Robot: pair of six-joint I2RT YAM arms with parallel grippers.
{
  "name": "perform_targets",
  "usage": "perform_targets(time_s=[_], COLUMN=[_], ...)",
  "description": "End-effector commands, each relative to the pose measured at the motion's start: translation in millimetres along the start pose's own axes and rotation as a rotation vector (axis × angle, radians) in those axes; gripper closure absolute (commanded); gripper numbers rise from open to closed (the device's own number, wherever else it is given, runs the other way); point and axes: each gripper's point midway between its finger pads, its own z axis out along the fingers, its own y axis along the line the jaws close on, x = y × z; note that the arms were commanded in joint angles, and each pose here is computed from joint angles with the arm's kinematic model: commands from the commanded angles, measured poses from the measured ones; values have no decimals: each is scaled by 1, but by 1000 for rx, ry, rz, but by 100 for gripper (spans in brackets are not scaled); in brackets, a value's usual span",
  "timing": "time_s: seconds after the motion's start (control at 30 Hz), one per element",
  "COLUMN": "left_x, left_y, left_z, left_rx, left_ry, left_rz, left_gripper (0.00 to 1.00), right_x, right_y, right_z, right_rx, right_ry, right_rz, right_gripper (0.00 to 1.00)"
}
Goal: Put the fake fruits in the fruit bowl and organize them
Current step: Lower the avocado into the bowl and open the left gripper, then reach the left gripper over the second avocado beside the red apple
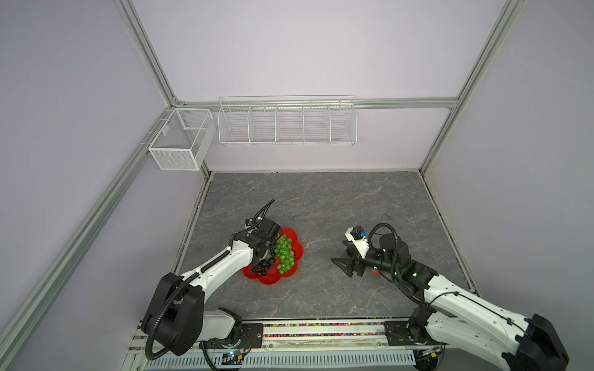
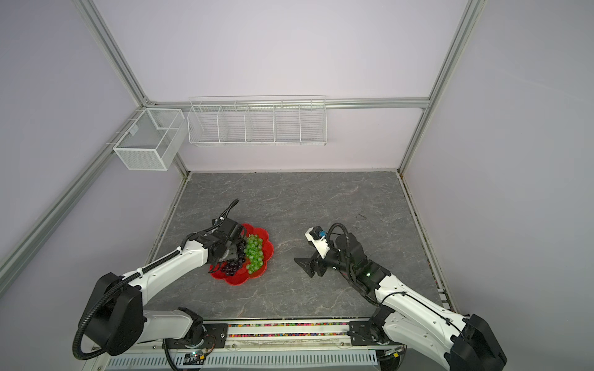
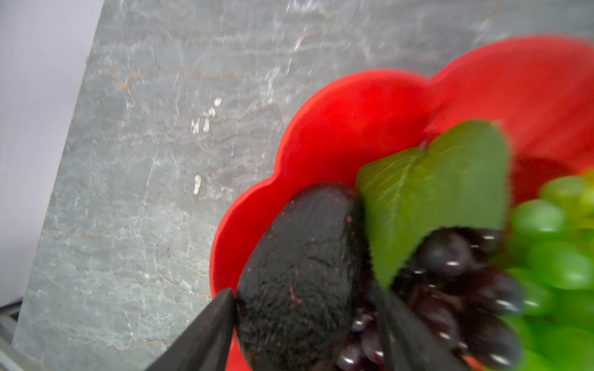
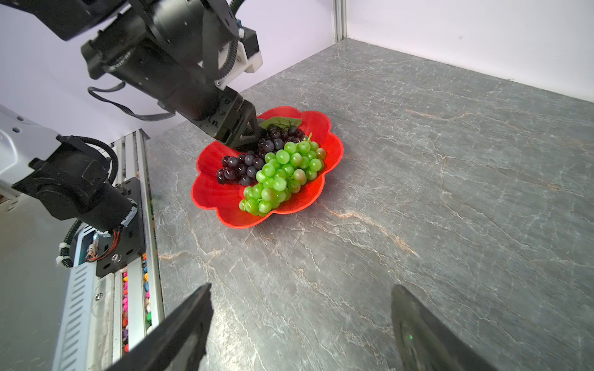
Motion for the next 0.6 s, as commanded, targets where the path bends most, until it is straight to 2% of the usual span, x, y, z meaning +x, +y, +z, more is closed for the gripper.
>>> perform_targets(time_s=[0.0, 0.1, 0.17, 0.27, 0.33, 0.37, 0.47, 0.57], left_x=[-12, -32, -46, -52, -48, -40, -6, 6], left_y=[0, -25, -85, -171, -215, -241, -308, -335], left_z=[-15, -41, -72, -101, -99, -99, -100, -88], left_rx=[16, 93, 329, 643, 705, 721, 834, 865], left_ry=[-20, -134, -239, -259, -206, -185, -140, -133], left_rz=[-11, 44, 172, 271, 359, 452, 702, 850], left_gripper=[28, 28, 28, 28, 28, 28, 26, 24], right_x=[-10, -10, -9, 2, 10, 10, 5, 4], right_y=[1, -11, -28, -61, -77, -78, -78, -79], right_z=[-2, -2, -4, -8, -12, -16, -37, -64], right_rx=[9, 73, 154, 277, 286, 269, 314, 381], right_ry=[-21, -21, -12, 26, 48, 47, 15, -40], right_rz=[-33, -13, 26, 146, 241, 263, 237, 260], right_gripper=[12, 12, 11, 11, 11, 11, 11, 11])
